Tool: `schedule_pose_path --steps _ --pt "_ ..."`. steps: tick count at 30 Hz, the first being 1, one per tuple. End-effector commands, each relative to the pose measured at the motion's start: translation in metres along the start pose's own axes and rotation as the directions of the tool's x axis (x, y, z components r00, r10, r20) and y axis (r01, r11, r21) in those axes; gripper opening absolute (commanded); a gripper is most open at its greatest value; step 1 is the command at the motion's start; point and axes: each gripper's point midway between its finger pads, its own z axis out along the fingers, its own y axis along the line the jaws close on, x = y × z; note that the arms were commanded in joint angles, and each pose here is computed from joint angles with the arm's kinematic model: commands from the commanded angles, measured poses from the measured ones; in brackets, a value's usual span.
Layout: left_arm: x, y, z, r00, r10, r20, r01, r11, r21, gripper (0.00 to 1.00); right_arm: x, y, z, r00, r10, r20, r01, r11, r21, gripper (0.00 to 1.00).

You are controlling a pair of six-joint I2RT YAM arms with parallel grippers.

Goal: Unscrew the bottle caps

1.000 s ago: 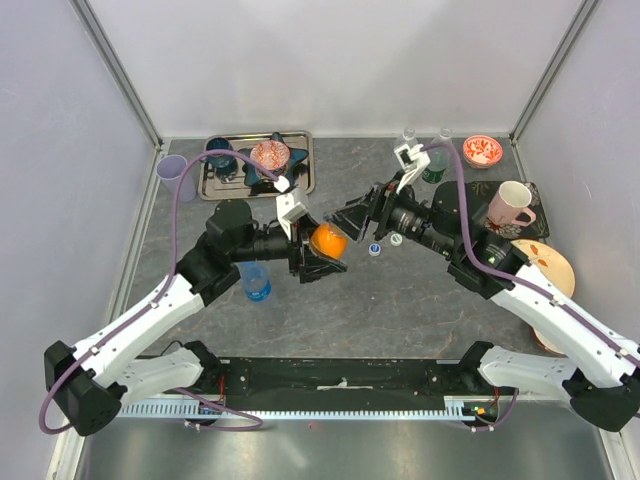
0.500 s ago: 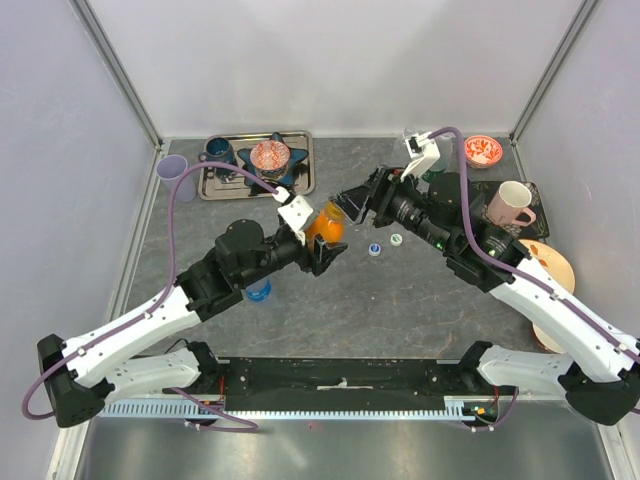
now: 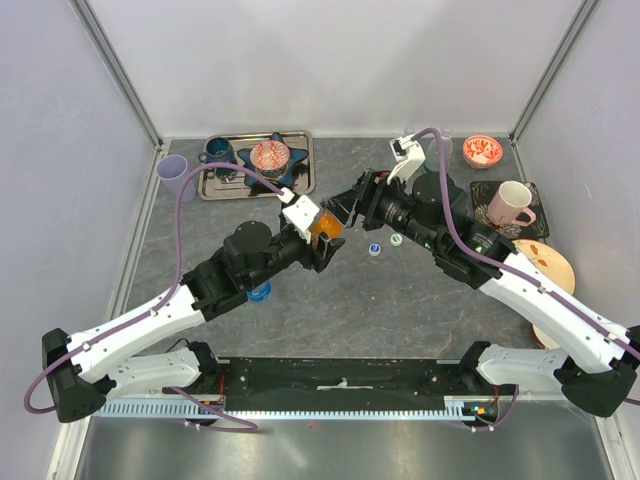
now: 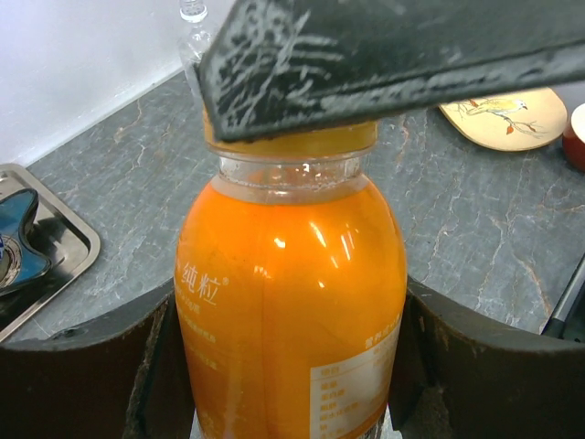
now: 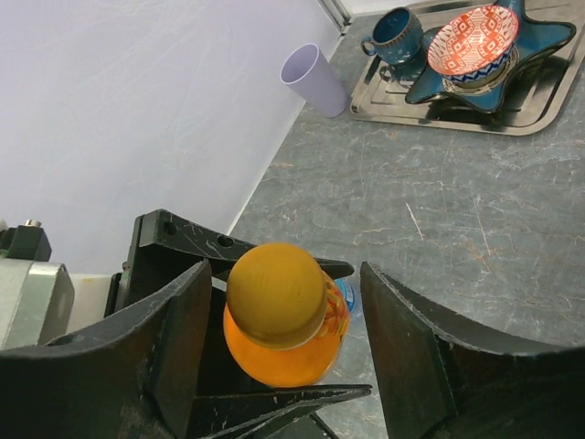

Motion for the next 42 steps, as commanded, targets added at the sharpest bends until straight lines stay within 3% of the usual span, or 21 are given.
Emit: schedule_pose_path --steps 1,5,10,13,14,17,24,30,33,36,37,38,40,41,42 --pt "-0.029 0.003 -0.003 0.997 0.033 0.074 -0.031 0.999 -0.019 0.23 -0.016 0.011 0.001 0.999 0.004 0.049 -0.003 1.0 -0.02 0.71" --pt "-0.029 0.003 -0.003 0.997 0.033 0.074 -0.031 0.999 -0.019 0.23 -0.016 0.011 0.001 0.998 -0.008 0.059 0.01 0.999 -0.031 0.6" --pt "-0.025 0.003 -0.003 0.997 0.035 0.066 -0.034 0.999 -0.019 0.23 -0.017 0.007 0.0 0.997 -0.017 0.079 0.018 1.0 -0.019 0.57" --pt "-0.026 0.002 -0.003 0.997 0.029 0.068 -0.028 1.0 -0.013 0.23 -0.016 0.006 0.0 0.996 -0.029 0.08 0.03 0.999 -0.016 0.34" --pt "-0.026 0.0 -0.004 0.997 0.027 0.07 -0.027 1.0 -0.004 0.23 -0.014 0.004 0.0 0.997 -0.031 0.077 0.032 0.999 -0.012 0.18" --pt "-0.028 -0.001 -0.005 0.996 0.019 0.082 -0.02 1.0 0.006 0.23 -0.009 0.003 0.001 0.998 -0.033 0.062 0.035 0.999 -0.018 0.0" --pt "-0.041 -0.012 -0.012 0.993 0.005 0.119 -0.014 0.997 0.073 0.21 0.007 0.004 -0.003 0.995 -0.096 0.004 0.096 0.993 -0.069 0.0" --pt "-0.07 -0.053 -0.038 0.975 -0.03 0.221 -0.043 0.947 0.319 0.17 0.019 0.026 -0.024 0.963 -0.267 -0.044 0.249 0.939 -0.236 0.0" --pt "-0.081 -0.081 -0.058 0.968 -0.111 0.226 -0.024 0.853 0.521 0.16 0.024 0.047 -0.04 0.932 -0.36 -0.046 0.318 0.87 -0.377 0.0" --pt "-0.089 -0.102 -0.079 0.968 -0.187 0.166 0.011 0.695 0.719 0.16 0.035 0.069 -0.059 0.901 -0.431 -0.046 0.343 0.774 -0.533 0.0" --pt "-0.083 -0.109 -0.088 0.973 -0.215 0.082 0.065 0.6 0.798 0.16 0.038 0.073 -0.064 0.894 -0.446 -0.043 0.346 0.749 -0.565 0.0" --pt "-0.092 -0.112 -0.094 0.969 -0.224 0.108 0.035 0.554 0.832 0.16 0.042 0.076 -0.068 0.887 -0.459 -0.043 0.347 0.726 -0.594 0.0" --pt "-0.087 -0.117 -0.104 0.969 -0.245 0.007 0.104 0.437 0.893 0.16 0.05 0.087 -0.085 0.869 -0.493 -0.029 0.343 0.645 -0.683 0.0" --pt "-0.094 -0.119 -0.109 0.969 -0.243 0.037 0.067 0.407 0.911 0.17 0.052 0.092 -0.091 0.867 -0.498 -0.015 0.339 0.612 -0.715 0.0" --pt "-0.094 -0.121 -0.113 0.968 -0.253 -0.005 0.101 0.37 0.924 0.17 0.053 0.099 -0.104 0.865 -0.502 -0.001 0.328 0.566 -0.756 0.0"
